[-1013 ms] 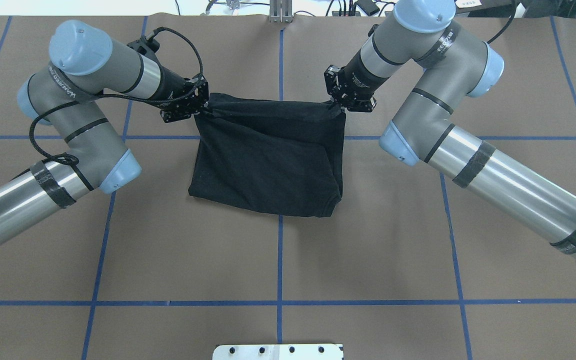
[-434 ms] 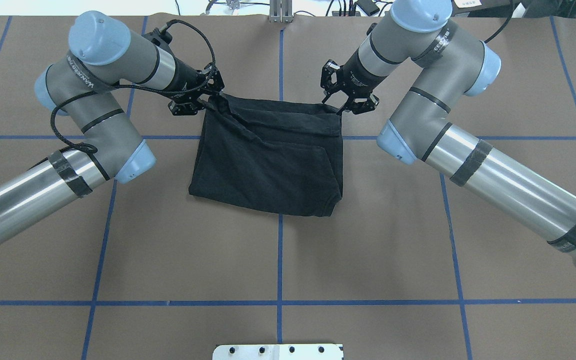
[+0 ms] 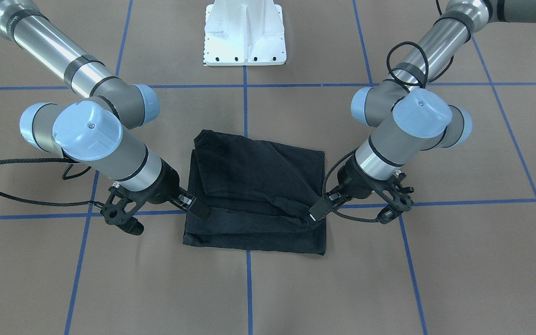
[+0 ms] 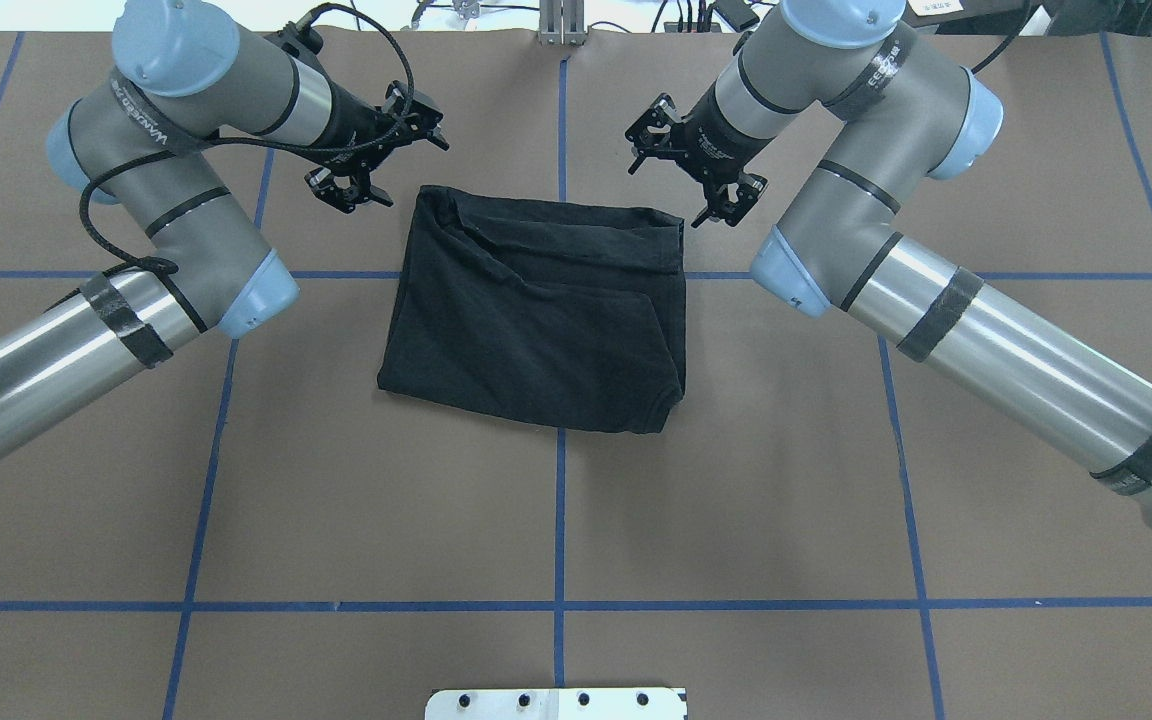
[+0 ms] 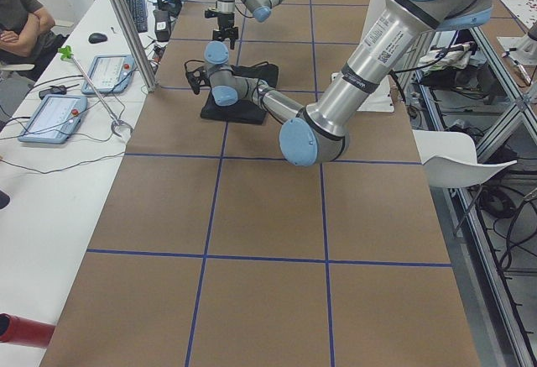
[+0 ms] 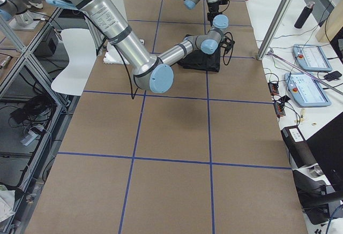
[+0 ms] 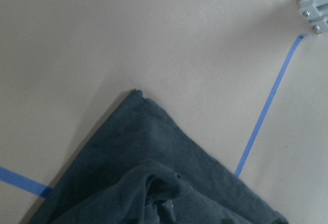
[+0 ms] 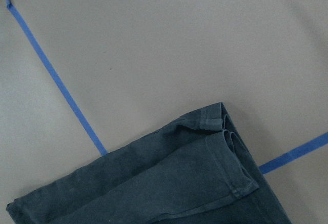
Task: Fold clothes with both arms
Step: 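Lower the folded edge onto the far edge and open both grippers, then press the right gripper along the folded bundle's far edge to flatten it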
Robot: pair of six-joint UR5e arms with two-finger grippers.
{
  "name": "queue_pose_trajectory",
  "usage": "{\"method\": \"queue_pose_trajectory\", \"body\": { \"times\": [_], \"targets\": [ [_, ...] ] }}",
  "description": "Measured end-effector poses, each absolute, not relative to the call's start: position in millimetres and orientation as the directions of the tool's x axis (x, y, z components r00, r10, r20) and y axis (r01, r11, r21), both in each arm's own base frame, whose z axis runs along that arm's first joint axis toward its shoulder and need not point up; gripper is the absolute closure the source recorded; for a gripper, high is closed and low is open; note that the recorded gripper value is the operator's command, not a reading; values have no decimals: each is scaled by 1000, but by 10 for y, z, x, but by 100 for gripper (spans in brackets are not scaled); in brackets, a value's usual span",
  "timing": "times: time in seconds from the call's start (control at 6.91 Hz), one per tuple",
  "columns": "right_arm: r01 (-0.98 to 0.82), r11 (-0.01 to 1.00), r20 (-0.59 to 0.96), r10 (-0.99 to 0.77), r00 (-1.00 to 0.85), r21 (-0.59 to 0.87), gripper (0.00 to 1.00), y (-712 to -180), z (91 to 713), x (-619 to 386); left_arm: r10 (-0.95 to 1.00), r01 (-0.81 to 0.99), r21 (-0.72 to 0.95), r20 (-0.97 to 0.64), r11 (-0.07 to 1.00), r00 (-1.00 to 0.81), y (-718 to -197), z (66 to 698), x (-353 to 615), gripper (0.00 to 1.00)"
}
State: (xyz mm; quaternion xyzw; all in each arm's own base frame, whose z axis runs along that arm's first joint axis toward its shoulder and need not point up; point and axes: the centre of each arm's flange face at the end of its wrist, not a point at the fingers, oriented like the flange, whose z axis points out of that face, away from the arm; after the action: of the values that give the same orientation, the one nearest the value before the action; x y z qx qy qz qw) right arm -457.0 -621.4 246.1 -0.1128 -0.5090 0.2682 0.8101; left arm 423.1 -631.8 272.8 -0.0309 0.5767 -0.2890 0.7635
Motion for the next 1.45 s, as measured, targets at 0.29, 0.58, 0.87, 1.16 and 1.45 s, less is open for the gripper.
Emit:
{"method": "queue_pose_trajectory", "body": {
  "times": [0.29, 0.58, 0.87, 1.16, 1.45],
  "targets": [
    [-292, 856, 775, 512, 370, -426, 0, -5981, 2419, -4913, -485, 420, -383, -859, 823, 167, -6404, 2742, 4105, 0],
    [-266, 911, 804, 404, 435, -314, 1, -5790, 2475, -5174, -490, 429, -384, -856, 818, 166, -6443, 2770, 4036, 0],
    [-223, 967, 815, 229, 533, -126, 2, -5661, 2532, -5385, -494, 431, -387, -853, 815, 170, -6449, 2814, 4019, 0],
    [-155, 988, 801, 87, 592, 7, 14, -5634, 2600, -5428, -496, 433, -387, -851, 814, 172, -6453, 2839, 4015, 0],
    [-108, 992, 797, 20, 603, 57, 24, -5587, 2622, -5438, -497, 433, -387, -851, 814, 172, -6456, 2846, 4010, 0]
  ]
}}
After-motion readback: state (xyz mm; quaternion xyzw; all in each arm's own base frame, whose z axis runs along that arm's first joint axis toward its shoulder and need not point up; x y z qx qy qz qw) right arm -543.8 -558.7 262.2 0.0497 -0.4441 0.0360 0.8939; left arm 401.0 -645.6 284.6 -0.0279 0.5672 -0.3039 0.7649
